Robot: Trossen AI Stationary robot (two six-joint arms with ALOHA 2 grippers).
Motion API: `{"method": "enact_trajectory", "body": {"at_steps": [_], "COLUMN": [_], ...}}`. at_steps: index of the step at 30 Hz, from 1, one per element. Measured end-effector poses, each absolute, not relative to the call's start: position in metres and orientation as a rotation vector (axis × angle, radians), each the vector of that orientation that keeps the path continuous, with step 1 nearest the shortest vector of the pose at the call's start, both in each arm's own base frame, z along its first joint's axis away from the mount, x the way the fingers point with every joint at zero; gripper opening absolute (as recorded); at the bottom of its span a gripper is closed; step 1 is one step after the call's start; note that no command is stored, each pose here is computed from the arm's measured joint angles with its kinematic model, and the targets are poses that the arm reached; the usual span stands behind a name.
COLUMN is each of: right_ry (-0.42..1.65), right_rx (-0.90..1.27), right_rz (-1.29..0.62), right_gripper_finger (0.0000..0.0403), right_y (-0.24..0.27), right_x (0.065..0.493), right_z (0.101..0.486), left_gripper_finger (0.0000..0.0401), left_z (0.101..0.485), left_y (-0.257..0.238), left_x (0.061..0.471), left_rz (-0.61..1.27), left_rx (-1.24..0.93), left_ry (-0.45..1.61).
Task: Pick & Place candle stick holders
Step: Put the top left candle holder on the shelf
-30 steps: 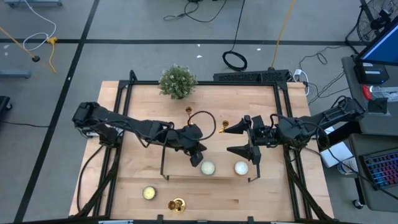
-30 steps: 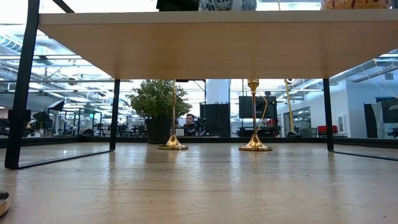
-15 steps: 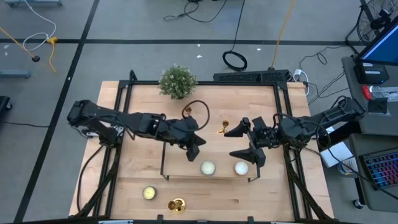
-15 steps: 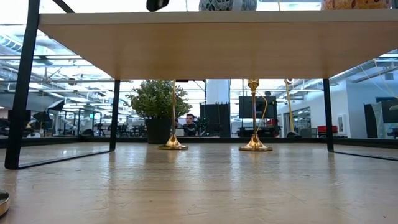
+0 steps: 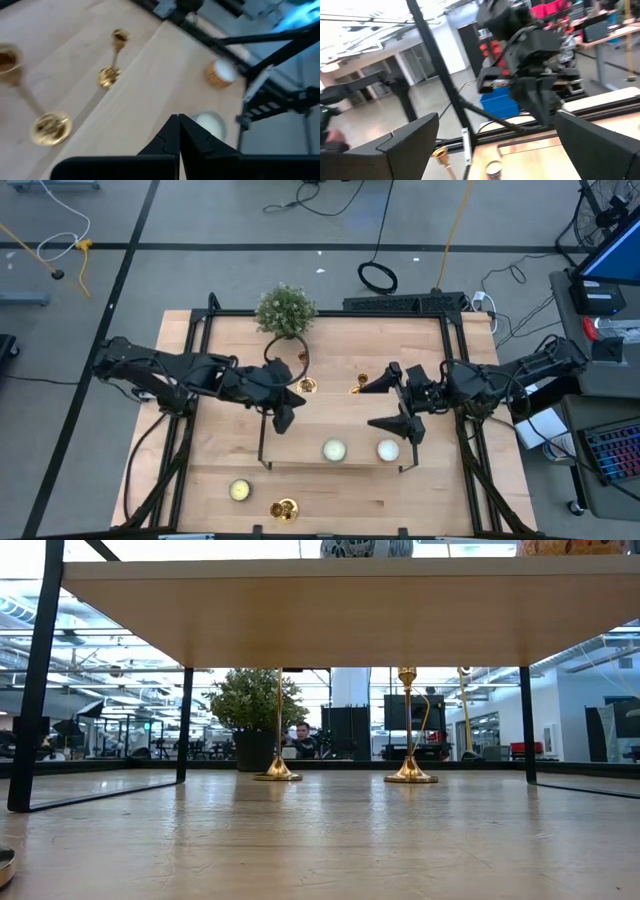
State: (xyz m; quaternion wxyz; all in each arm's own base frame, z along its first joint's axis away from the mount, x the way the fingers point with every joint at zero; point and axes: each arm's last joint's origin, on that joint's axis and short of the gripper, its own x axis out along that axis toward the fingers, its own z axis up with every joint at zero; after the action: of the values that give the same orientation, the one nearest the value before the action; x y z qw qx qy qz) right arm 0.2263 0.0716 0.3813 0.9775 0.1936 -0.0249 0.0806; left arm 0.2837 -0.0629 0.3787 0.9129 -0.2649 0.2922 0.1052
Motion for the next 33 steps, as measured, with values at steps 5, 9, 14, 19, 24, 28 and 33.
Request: {"method": "enact_trajectory", "body": {"at_steps": [5,9,14,19,24,28,33], "right_ry": [-0.053,-0.039,-0.065,-0.079,-0.141,-0.136,-0.136], "right_rx": [0.464,0.52,0.578,0.607,0.631,0.604,0.578], "right_rz": [0.073,0.059,0.086,0.095,0.117,0.113,0.08], "right_gripper_finger": [0.0393,0.0393,0.0393,0.0393,0.0393,0.0393,0.0393], "right_y": [0.051,0.04,0.037,0.038,0.039,0.039,0.036], "right_x": [0.234,0.24,0.242,0.241,0.24,0.241,0.244], "right_z": [0.379,0.376,0.378,0.38,0.387,0.386,0.383], "left_gripper_finger": [0.0001,0.0001,0.0001,0.0001,0.0001,0.0001,0.0001], "left_z": [0.373,0.371,0.376,0.38,0.381,0.38,0.379], "left_y": [-0.061,-0.06,-0.062,-0.062,-0.059,-0.054,-0.047], "left_x": [0.275,0.27,0.262,0.26,0.26,0.262,0.264], "left_rz": [0.284,0.389,0.59,0.701,0.7,0.689,0.664], "left_rx": [-0.544,-0.548,-0.543,-0.466,-0.446,-0.393,-0.415], "left_ry": [0.676,0.668,0.52,0.407,0.41,0.442,0.476]}}
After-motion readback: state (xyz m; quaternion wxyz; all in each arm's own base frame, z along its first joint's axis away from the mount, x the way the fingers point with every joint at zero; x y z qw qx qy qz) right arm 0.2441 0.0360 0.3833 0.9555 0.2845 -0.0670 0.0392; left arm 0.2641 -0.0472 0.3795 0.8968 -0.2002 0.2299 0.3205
